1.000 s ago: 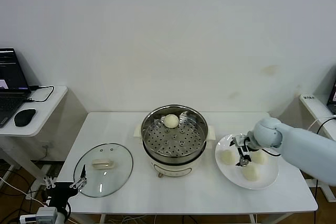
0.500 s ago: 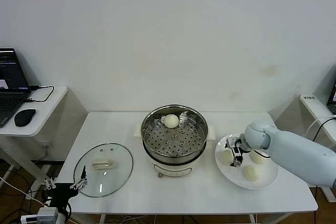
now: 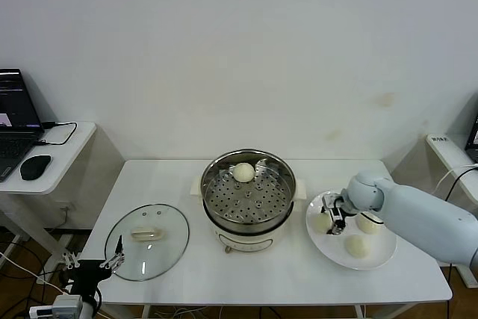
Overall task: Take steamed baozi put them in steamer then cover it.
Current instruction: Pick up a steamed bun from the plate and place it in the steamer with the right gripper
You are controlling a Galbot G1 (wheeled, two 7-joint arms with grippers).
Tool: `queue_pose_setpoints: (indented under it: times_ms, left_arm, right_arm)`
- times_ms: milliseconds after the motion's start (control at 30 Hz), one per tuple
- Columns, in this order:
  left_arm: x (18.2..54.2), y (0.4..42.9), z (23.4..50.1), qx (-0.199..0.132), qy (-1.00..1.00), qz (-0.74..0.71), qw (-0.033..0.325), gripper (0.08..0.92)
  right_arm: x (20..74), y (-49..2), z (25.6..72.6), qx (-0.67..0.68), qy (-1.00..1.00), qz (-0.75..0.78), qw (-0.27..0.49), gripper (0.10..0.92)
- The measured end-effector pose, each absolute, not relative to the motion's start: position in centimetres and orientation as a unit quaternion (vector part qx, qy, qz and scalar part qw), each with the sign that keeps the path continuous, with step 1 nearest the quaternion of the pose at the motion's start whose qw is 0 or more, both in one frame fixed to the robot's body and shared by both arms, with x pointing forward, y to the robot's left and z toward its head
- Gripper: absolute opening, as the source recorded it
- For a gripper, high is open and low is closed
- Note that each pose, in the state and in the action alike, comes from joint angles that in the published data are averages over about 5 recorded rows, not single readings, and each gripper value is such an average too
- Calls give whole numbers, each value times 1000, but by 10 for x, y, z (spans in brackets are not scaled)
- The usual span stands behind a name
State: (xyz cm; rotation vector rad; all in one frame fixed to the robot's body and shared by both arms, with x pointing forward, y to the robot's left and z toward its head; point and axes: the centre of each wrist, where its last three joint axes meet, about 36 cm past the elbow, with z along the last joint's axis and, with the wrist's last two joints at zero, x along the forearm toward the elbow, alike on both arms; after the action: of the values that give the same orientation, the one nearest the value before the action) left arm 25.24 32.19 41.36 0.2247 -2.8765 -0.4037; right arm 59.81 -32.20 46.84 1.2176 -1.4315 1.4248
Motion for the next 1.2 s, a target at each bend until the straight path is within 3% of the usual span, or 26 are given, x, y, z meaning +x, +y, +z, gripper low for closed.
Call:
queue_pose_setpoints:
  times_ms: [367, 700, 933, 1200]
  left_arm:
    - [257, 318, 420, 68, -983, -135, 102, 823]
    - [264, 316, 422, 61, -985, -131, 94, 823]
    - [266, 315, 423, 64, -986, -125, 91, 823]
    - [267, 312, 426, 64, -987, -120, 90, 823]
  right_arm:
    - [597, -328, 569, 460, -593, 557, 356, 669]
    - [592, -274, 658, 461, -621, 558, 302, 676]
    - [595, -209, 675, 480, -631, 541, 280, 678]
    - [606, -133, 655, 499, -625, 531, 278, 679]
